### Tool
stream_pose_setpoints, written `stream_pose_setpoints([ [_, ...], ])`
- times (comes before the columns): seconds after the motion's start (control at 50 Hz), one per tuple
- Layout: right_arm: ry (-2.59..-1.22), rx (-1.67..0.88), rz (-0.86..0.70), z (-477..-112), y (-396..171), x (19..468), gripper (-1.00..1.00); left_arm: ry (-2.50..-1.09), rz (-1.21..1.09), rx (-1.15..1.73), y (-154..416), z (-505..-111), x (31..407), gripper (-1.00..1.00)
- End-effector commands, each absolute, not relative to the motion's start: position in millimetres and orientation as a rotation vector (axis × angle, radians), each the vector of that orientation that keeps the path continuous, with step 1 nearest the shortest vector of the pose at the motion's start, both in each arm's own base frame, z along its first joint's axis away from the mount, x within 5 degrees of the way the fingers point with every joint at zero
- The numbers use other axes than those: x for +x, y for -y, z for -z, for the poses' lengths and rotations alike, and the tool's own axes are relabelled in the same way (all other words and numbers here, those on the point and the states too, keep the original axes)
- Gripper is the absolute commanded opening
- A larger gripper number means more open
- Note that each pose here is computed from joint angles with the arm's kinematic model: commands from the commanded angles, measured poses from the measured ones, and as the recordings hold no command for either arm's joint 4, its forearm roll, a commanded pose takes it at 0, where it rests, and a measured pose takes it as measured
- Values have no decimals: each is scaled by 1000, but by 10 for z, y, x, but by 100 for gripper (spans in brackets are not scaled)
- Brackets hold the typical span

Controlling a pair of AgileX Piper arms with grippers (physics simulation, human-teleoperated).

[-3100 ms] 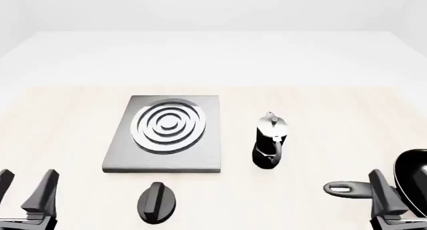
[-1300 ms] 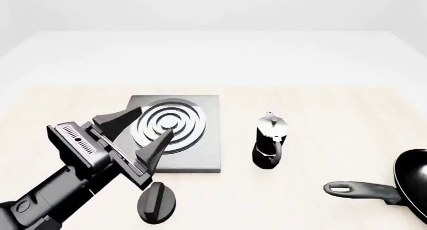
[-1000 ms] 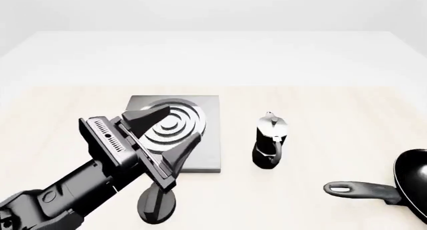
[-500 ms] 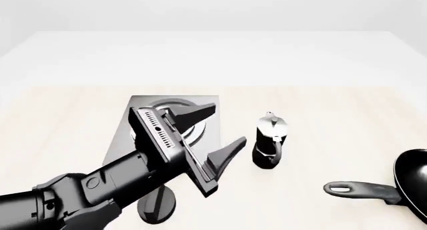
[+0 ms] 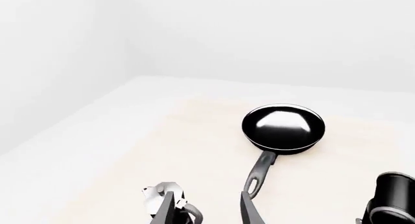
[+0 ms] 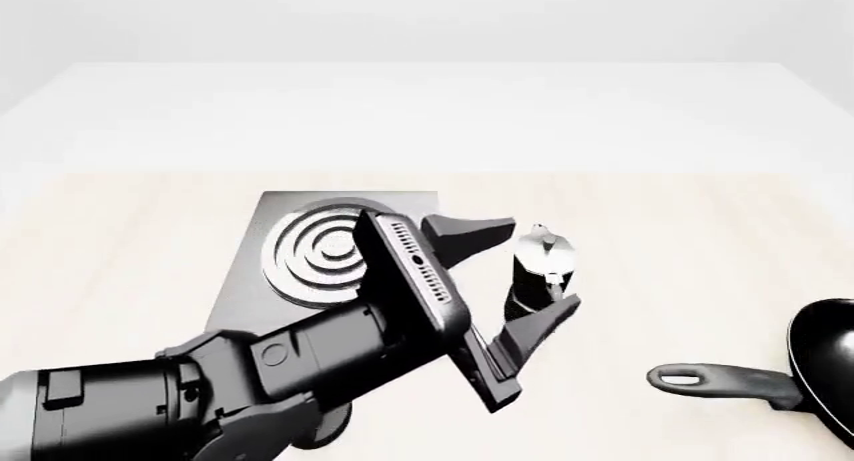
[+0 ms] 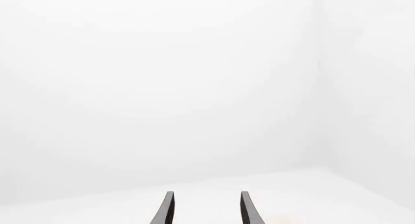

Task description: Put the frying pan on the stove.

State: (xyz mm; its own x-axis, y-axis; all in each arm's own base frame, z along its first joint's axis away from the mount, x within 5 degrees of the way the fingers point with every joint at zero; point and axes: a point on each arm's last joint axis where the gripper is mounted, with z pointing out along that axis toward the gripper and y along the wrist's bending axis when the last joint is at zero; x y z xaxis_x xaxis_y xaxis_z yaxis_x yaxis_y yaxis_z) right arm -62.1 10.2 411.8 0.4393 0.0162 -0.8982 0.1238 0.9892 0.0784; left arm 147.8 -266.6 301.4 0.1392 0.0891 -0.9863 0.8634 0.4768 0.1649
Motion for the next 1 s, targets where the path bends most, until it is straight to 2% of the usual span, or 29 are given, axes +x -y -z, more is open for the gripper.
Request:
stream_pose_setpoints([
  [0.02,-1115,147,72,-4104,-104,-600,100,-1325,729,988,2887,-2999,1419,100],
  [0.66,-1082,150,76,-4263,-151,-832,100,-1377,795,1066,3419,-2861,1364,100],
  [1.0,-1080,148,79,-4255,-148,-814,100,-1406,806,1095,3694,-2804,1390,100],
])
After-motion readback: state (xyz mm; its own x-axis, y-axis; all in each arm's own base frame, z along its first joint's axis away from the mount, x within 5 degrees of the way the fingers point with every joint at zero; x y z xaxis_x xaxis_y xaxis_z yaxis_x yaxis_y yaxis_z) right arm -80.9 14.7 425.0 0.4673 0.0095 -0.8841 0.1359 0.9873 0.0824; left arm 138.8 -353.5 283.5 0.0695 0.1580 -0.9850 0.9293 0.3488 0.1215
